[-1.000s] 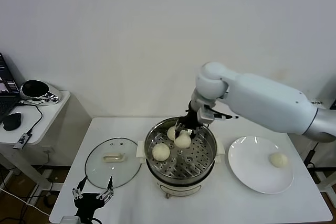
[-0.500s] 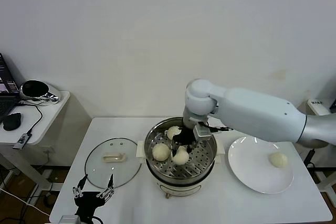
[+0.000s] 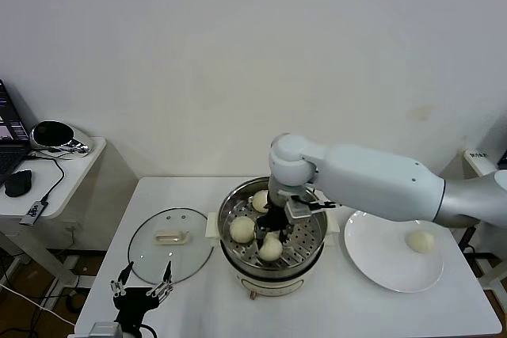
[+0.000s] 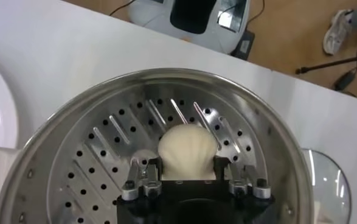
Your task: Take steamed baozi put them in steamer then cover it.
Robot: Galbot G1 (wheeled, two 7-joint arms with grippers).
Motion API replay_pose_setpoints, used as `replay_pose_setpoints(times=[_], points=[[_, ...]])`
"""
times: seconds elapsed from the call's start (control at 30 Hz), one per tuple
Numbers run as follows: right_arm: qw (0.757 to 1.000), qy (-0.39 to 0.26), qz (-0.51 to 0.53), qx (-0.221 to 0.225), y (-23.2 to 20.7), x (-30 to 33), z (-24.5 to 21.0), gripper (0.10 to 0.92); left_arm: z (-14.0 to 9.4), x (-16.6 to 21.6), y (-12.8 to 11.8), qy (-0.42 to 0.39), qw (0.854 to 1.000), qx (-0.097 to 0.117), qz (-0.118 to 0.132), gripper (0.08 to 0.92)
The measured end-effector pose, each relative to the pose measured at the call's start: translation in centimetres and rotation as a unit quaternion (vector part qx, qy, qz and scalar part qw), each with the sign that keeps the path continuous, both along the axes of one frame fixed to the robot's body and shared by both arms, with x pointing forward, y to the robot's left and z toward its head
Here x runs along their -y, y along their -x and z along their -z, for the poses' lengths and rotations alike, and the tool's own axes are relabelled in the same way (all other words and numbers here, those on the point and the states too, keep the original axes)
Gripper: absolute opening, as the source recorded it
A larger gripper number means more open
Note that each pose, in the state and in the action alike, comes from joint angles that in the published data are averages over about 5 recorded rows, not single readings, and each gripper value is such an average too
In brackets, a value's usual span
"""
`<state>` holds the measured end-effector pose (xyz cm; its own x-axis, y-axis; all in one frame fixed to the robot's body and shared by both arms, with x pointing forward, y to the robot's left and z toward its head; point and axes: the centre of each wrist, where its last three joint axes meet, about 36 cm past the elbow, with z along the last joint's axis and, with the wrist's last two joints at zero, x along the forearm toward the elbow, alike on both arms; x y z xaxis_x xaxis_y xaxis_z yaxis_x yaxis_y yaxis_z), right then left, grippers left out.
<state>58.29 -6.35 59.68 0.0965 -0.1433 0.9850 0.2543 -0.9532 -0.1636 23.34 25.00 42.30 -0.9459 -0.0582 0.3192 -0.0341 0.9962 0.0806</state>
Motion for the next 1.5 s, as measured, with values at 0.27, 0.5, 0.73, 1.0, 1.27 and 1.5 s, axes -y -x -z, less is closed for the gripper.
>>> replay_pose_setpoints(times=[0.27, 0.5, 0.73, 1.0, 1.27, 1.5], points=[[1.000, -0.012, 0.015, 0.003, 0.0, 0.3, -0.9, 0.791, 0.2, 0.0, -0.2, 0.002, 1.000, -0.001, 0.000, 0.823], [0.997, -0.034, 0.069, 0.014, -1.1, 2.6, -4.0, 0.822, 0.4, -0.2, -0.3, 0.002, 1.000, -0.005, 0.001, 0.823], [0.972, -0.058, 0.226, 0.024, -3.0, 8.2, -8.8, 0.823, 0.1, -0.3, -0.1, -0.001, 1.000, -0.004, 0.006, 0.823], [0.873, -0.078, 0.481, 0.011, -3.7, 17.8, -11.3, 0.823, -0.1, -0.4, 0.0, -0.004, 1.000, -0.005, 0.012, 0.823], [0.741, -0.090, 0.666, 0.002, -2.9, 27.1, -8.1, 0.823, -0.1, -0.1, 0.5, -0.002, 1.000, -0.012, 0.023, 0.823], [0.678, -0.074, 0.730, 0.026, -2.2, 32.5, -3.7, 0.823, 0.1, 0.2, 0.7, 0.005, 0.999, -0.020, 0.029, 0.823]])
